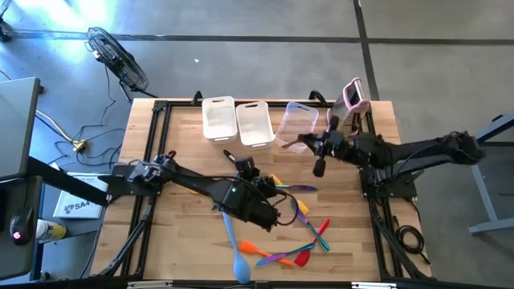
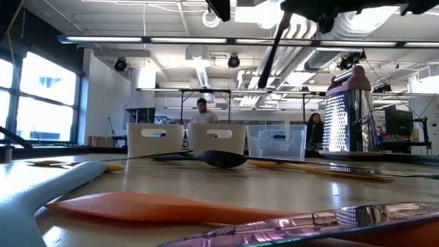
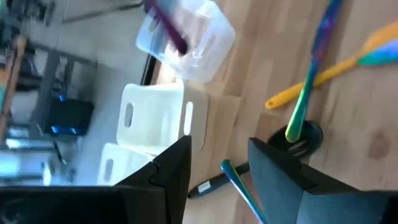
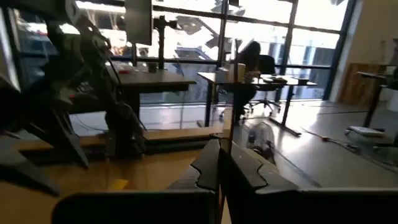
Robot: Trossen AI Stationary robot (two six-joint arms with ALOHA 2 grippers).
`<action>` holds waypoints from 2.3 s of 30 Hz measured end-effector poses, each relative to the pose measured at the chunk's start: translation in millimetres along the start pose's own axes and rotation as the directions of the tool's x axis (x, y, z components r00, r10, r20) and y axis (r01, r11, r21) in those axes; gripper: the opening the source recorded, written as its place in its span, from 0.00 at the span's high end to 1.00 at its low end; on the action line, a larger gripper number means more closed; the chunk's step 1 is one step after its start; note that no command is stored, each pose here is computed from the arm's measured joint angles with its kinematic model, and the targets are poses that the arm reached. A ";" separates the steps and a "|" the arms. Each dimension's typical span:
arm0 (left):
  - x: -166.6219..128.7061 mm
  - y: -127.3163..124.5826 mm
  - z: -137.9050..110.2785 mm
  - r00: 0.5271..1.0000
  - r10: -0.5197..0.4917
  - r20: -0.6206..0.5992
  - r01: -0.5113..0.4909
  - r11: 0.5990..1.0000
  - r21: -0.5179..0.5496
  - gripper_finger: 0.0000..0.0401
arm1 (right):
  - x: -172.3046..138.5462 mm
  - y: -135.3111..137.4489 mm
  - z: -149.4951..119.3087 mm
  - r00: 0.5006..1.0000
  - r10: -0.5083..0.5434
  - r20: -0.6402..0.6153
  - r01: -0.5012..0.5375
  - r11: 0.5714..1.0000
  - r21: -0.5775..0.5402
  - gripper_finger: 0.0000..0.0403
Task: Pick & Place Kitchen Items
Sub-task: Put the purple table knife into the transparent bin
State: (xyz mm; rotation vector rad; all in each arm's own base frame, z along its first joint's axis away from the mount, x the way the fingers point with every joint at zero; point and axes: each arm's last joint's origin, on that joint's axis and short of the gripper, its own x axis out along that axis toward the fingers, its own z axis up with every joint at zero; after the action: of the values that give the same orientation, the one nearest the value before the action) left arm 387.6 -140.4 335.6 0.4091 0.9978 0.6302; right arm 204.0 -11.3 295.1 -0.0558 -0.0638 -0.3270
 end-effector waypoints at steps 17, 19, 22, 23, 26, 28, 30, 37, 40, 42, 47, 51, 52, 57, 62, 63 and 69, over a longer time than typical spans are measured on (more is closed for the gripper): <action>-15.0 22.5 -0.3 0.999 0.002 0.039 -0.005 0.998 0.067 0.62 | 16.2 -104.4 -38.7 0.993 -0.105 -0.053 0.116 0.945 0.305 0.99; -14.3 26.1 0.4 0.999 0.010 0.041 -0.012 0.998 0.058 0.62 | 20.3 -106.4 -47.0 0.989 -0.125 -0.080 0.144 0.943 0.301 0.99; -13.1 28.9 1.1 0.999 0.017 0.040 -0.019 0.998 0.052 0.62 | 26.6 -107.6 -55.6 0.983 -0.148 -0.109 0.175 0.939 0.298 0.99; -12.4 28.4 1.2 0.999 0.015 0.038 -0.017 0.998 0.052 0.62 | 28.9 -108.0 -59.0 0.980 -0.160 -0.121 0.190 0.936 0.296 0.99; -10.9 29.5 1.6 0.999 0.015 0.034 -0.017 0.999 0.049 0.62 | 35.4 -108.2 -67.8 0.973 -0.179 -0.144 0.214 0.934 0.285 0.99; -10.6 29.4 1.5 1.000 0.006 0.029 -0.008 0.999 0.049 0.62 | 39.0 -108.4 -71.8 0.971 -0.189 -0.146 0.224 0.932 0.284 0.99; -10.4 29.3 1.6 1.000 0.006 0.029 -0.008 0.999 0.049 0.62 | 42.4 -109.6 -78.4 0.965 -0.203 -0.167 0.244 0.928 0.281 0.99; -10.5 29.2 1.6 1.000 0.006 0.028 -0.007 0.999 0.040 0.62 | 51.5 -111.6 -100.2 0.950 -0.201 -0.241 0.267 0.921 0.285 0.99; -10.5 29.2 1.5 1.000 0.005 0.028 -0.006 0.999 0.039 0.62 | 53.0 -111.7 -105.5 0.939 -0.219 -0.264 0.292 0.915 0.278 0.99; -10.5 29.2 1.6 1.000 0.006 0.028 -0.007 0.999 0.039 0.62 | 53.2 -111.5 -107.1 0.937 -0.218 -0.275 0.294 0.915 0.277 0.99; -10.4 29.1 1.6 1.000 0.005 0.028 -0.006 0.999 0.039 0.62 | 53.1 -110.0 -109.2 0.932 -0.209 -0.297 0.296 0.911 0.287 0.99; -10.4 29.1 1.6 1.000 0.005 0.028 -0.006 0.999 0.033 0.62 | 52.7 -110.1 -110.3 0.929 -0.204 -0.310 0.300 0.904 0.304 0.99; -10.4 29.1 1.6 1.000 0.005 0.028 -0.006 0.999 0.032 0.62 | 52.7 -109.9 -110.3 0.929 -0.198 -0.311 0.295 0.905 0.305 0.99; -10.3 28.9 1.6 1.000 0.005 0.027 -0.006 0.999 0.031 0.62 | 53.0 -108.3 -110.2 0.940 -0.143 -0.309 0.248 0.909 0.335 0.99; -10.3 28.9 1.6 1.000 0.004 0.027 -0.005 1.000 0.028 0.62 | 53.0 -106.9 -110.9 0.944 -0.100 -0.314 0.217 0.906 0.363 0.99; -10.3 28.9 1.5 1.000 0.004 0.027 -0.004 1.000 0.027 0.62 | 53.0 -106.9 -110.9 0.944 -0.102 -0.314 0.219 0.905 0.364 0.99; -10.3 28.2 1.3 1.000 -0.019 0.017 0.018 1.000 0.020 0.62 | 53.4 -107.1 -109.1 0.951 -0.104 -0.290 0.213 0.901 0.377 0.99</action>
State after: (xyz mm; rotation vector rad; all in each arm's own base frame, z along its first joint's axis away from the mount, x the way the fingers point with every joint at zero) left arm 376.2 -126.0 359.4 0.4221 0.9914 0.5996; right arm 225.8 -136.7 194.9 0.4081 0.1303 -0.4788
